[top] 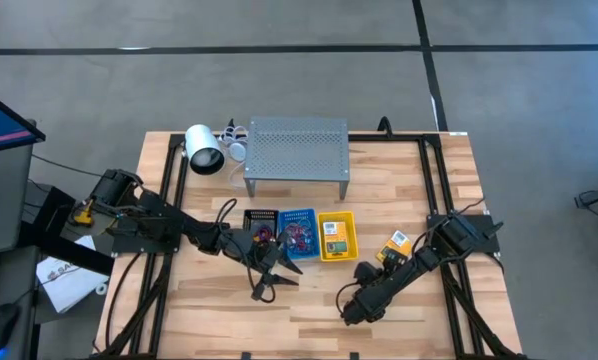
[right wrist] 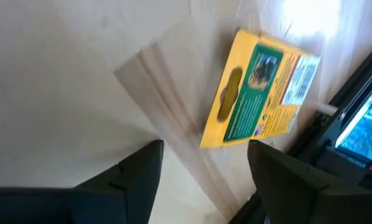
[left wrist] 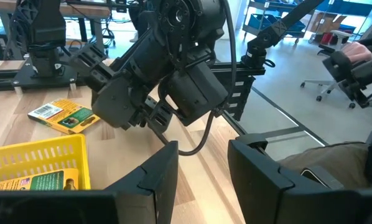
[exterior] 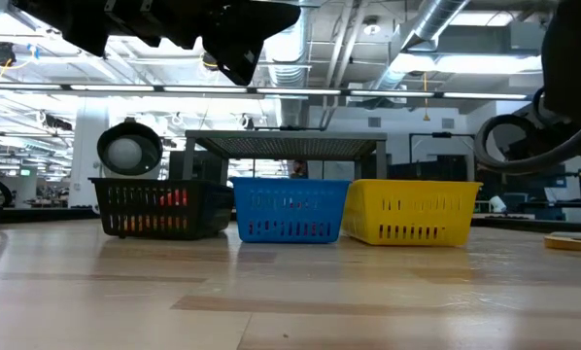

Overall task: Pick & Place Office Desk Supplies
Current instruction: Put the yellow crayon box into the yellow basket

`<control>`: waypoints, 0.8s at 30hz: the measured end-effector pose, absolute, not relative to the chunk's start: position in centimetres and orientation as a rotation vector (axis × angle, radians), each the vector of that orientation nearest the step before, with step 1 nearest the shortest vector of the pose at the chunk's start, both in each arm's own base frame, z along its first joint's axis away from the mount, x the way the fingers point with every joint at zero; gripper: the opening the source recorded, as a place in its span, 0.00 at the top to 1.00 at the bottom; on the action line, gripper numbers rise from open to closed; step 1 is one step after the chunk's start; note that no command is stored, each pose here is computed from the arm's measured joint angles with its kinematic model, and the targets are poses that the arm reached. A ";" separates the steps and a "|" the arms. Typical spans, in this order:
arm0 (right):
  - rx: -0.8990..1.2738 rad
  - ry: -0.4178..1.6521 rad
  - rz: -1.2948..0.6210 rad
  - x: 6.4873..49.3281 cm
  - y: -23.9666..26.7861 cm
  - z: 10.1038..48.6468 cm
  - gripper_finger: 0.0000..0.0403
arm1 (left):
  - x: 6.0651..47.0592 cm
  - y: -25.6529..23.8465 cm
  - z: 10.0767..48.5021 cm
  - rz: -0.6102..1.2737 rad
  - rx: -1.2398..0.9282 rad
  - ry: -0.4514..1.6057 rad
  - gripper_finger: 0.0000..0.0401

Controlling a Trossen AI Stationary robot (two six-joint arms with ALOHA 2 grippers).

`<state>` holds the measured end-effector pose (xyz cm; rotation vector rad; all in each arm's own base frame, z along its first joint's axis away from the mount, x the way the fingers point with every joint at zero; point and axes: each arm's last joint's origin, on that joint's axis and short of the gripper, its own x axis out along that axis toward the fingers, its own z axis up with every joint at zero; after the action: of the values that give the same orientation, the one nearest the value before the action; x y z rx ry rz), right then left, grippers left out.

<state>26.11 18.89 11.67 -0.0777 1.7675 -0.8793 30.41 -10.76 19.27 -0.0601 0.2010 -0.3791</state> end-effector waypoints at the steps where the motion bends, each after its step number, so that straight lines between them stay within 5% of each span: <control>1: -0.088 1.753 -0.880 26.2 18.8 11.7 0.42 | 30.4 -10.8 19.3 -0.379 -0.060 0.201 0.66; 24: -0.144 1.711 -0.883 25.7 18.1 10.6 0.52 | 30.4 -10.8 19.3 -0.379 -0.060 0.201 0.66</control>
<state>25.73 18.10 10.59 -0.1440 1.7106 -0.8831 30.41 -10.75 19.26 -0.0600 0.2012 -0.3788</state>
